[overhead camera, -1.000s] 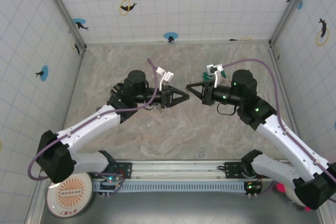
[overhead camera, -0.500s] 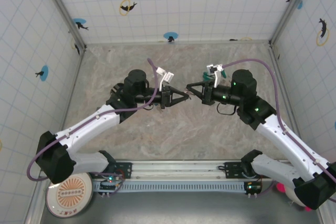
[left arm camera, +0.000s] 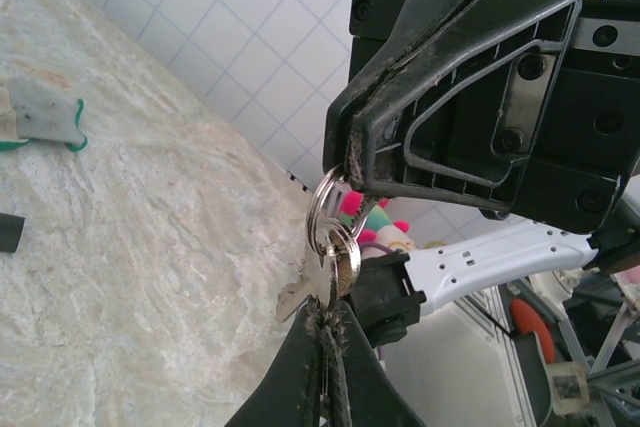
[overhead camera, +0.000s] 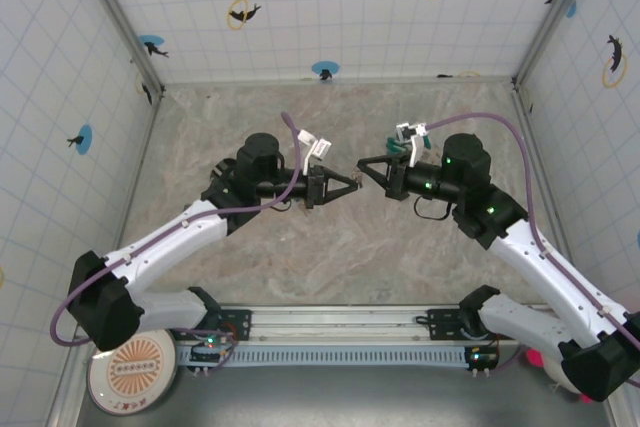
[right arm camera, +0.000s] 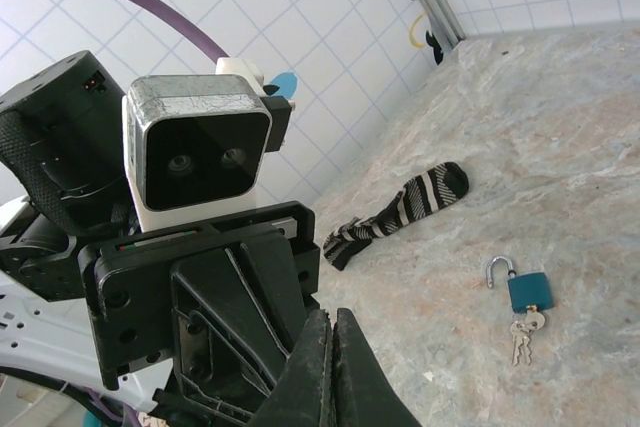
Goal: Unlock with the key
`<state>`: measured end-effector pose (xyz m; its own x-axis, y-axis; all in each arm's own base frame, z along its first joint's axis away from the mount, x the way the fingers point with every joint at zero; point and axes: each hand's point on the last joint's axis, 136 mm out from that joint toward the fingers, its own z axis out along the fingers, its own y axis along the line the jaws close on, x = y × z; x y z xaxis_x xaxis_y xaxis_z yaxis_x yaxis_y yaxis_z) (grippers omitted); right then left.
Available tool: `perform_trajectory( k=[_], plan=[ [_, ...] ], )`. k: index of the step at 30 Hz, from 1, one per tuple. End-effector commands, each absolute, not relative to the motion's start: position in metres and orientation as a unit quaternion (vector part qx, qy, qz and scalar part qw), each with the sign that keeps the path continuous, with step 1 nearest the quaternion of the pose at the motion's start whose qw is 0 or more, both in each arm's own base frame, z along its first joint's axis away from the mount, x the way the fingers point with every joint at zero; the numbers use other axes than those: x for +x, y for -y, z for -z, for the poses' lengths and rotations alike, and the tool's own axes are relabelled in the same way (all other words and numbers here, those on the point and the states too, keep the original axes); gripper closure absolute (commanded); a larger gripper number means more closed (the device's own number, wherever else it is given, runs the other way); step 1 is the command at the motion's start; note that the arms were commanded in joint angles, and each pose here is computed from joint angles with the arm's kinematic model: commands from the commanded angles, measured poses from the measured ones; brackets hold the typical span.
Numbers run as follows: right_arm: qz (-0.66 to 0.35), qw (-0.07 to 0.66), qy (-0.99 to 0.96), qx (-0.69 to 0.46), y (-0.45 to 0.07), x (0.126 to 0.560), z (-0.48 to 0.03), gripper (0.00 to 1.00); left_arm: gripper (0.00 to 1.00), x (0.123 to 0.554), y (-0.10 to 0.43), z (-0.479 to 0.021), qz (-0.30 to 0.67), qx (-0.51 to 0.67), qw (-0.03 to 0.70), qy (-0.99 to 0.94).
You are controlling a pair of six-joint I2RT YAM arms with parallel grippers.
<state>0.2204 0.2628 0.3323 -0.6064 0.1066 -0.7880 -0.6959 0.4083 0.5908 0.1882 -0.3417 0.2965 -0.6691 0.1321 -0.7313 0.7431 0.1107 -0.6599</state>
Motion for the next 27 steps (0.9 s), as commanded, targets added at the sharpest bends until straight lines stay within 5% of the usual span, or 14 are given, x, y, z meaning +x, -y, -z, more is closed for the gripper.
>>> perform_trajectory(
  k=[1, 5, 13, 16, 19, 27],
  plan=[
    [-0.503, 0.413, -0.734, -0.195, -0.257, 0.222, -0.335, 1.0, 0.92, 0.187, 0.338, -0.294, 0.58, 0.32, 0.267, -0.7],
    [-0.505, 0.415, -0.733, -0.188, -0.256, 0.225, -0.335, 1.0, 1.0, 0.186, 0.338, -0.293, 0.578, 0.319, 0.267, -0.702],
    [-0.485, 0.408, -0.752, -0.179, -0.252, 0.23, -0.314, 0.99, 1.0, 0.2, 0.336, -0.277, 0.53, 0.31, 0.262, -0.745],
    [-0.462, 0.415, -0.767, -0.161, -0.244, 0.238, -0.3, 0.75, 1.0, 0.208, 0.336, -0.261, 0.495, 0.307, 0.241, -0.776],
    [-0.443, 0.424, -0.777, -0.144, -0.236, 0.243, -0.288, 0.66, 1.0, 0.216, 0.333, -0.237, 0.445, 0.305, 0.204, -0.817],
    [-0.455, 0.414, -0.776, -0.141, -0.234, 0.238, -0.267, 0.72, 1.0, 0.209, 0.336, -0.217, 0.424, 0.33, 0.14, -0.832]
  ],
)
